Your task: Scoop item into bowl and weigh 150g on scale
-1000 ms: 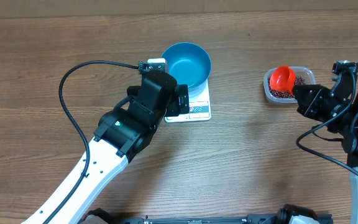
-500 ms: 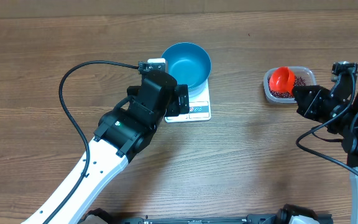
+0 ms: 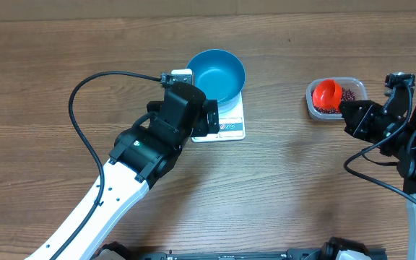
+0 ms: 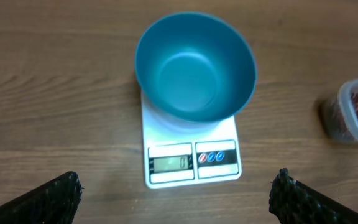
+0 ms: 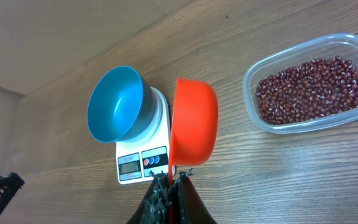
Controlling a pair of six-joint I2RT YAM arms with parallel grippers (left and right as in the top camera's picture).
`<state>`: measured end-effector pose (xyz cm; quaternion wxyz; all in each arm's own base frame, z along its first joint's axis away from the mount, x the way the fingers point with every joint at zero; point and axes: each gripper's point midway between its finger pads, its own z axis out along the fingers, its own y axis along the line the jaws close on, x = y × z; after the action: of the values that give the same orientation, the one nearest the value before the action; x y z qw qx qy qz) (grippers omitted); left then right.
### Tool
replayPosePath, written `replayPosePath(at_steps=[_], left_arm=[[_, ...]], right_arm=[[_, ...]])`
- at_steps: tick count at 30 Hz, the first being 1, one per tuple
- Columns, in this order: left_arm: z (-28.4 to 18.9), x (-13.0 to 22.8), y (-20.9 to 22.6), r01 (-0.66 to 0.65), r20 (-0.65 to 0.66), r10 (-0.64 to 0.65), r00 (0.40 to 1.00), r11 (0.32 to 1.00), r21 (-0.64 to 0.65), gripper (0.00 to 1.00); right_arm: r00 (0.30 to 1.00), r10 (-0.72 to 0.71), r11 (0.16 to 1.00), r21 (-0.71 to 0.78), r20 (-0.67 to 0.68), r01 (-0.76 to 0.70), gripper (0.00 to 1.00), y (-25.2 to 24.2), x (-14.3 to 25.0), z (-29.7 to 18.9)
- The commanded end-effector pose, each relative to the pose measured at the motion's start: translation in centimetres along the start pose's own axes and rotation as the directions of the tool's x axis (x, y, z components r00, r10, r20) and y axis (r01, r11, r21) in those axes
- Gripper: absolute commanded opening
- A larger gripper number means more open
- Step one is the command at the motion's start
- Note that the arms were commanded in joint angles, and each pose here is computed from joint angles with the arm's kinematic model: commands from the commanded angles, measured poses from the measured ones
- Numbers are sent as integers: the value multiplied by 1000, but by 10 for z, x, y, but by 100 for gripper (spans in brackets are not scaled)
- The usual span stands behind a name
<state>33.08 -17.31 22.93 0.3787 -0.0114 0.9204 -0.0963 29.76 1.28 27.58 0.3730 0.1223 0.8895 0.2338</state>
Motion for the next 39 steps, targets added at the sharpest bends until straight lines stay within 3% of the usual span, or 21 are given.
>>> replayPosePath(at_steps=[1,4,8,22,39], left_arm=[[1,0,-3,-145,-9,146,989,989,22,99],[0,7,-15,-370,-17,374,927,923,107,100],[-3,22,-24,-506,-28,526,850,830,236,99],[0,28,6,-371,-132,417,899,887,274,100],[51,74,13,-462,-298,558,775,821,336,99]], right_arm=[[1000,-21,1000,-6,23,21,4,4,-8,-6],[1000,-21,1000,-6,22,21,4,4,-8,-6],[1000,-20,1000,-6,21,20,4,4,-7,-6],[1000,-13,1000,-3,9,13,4,3,-4,-6],[1000,-18,1000,0,-2,18,4,3,-1,-6]])
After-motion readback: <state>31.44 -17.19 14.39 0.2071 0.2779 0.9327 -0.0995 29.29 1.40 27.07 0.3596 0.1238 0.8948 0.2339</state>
